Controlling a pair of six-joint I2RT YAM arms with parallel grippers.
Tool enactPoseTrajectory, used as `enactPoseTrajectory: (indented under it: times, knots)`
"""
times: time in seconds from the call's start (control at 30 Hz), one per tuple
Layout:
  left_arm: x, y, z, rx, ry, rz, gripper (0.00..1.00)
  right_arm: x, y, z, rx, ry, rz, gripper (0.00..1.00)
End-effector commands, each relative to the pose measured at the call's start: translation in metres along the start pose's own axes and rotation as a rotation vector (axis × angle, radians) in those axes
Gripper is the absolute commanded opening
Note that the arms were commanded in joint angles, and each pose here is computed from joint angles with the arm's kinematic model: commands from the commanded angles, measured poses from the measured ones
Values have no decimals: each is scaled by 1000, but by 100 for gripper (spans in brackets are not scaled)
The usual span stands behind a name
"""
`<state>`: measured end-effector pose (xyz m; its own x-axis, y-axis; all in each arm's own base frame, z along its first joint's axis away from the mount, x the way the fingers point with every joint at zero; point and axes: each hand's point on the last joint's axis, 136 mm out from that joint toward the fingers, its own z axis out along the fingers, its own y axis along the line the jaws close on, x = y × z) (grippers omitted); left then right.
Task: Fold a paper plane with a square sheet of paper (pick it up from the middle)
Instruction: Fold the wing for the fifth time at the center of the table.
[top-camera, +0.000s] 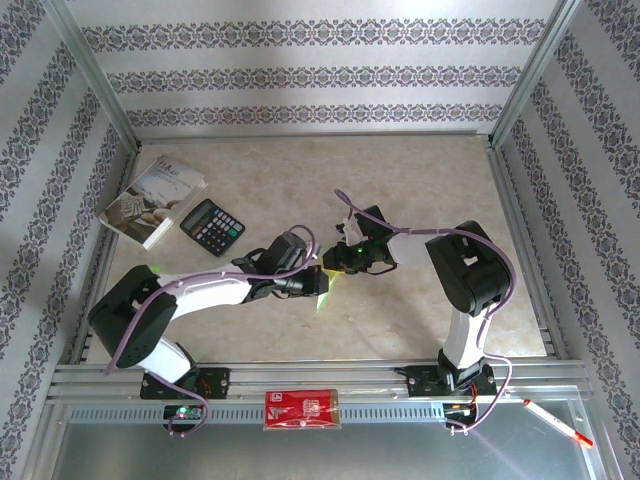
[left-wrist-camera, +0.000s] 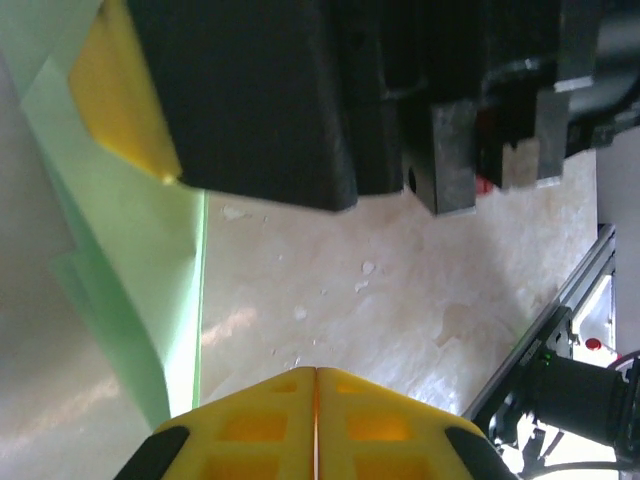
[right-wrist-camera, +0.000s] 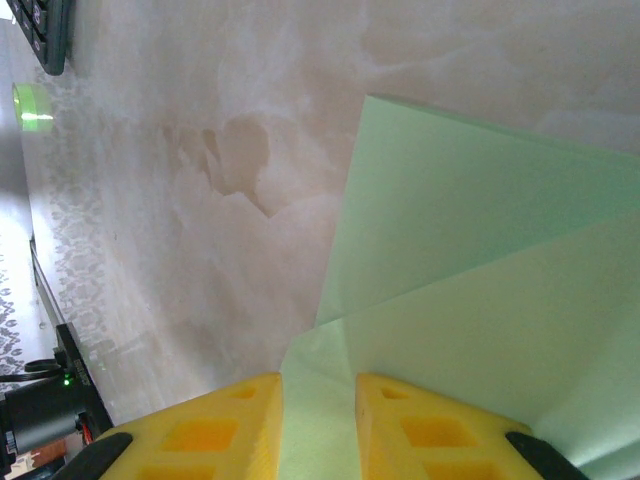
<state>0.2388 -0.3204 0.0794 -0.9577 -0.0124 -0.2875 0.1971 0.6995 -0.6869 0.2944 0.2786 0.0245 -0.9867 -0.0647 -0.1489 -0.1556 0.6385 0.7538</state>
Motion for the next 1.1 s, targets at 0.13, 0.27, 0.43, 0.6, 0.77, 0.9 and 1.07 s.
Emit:
enactPoseTrajectory:
  times: [0.13,0.27,0.43,0.6,0.77,0.9,1.07]
  knots:
    - [-7,6,19,-19,0,20,6,11,-23,9,66,27,23,27]
    - [-5,21,24,-45,10,2,6,11,-22,8,66,26,22,27]
    - [0,31,30,-55,30,-14,6,12,-23,8,69,27,23,27]
    - [3,40,32,-68,40,-26,6,12,-22,7,70,24,19,27]
    - [7,42,34,-68,61,-25,6,11,-21,6,67,24,19,27]
    - [9,39,35,-50,74,-27,6,11,-21,6,70,25,19,27]
    - [15,43,38,-48,96,-41,6,12,-21,5,72,24,20,27]
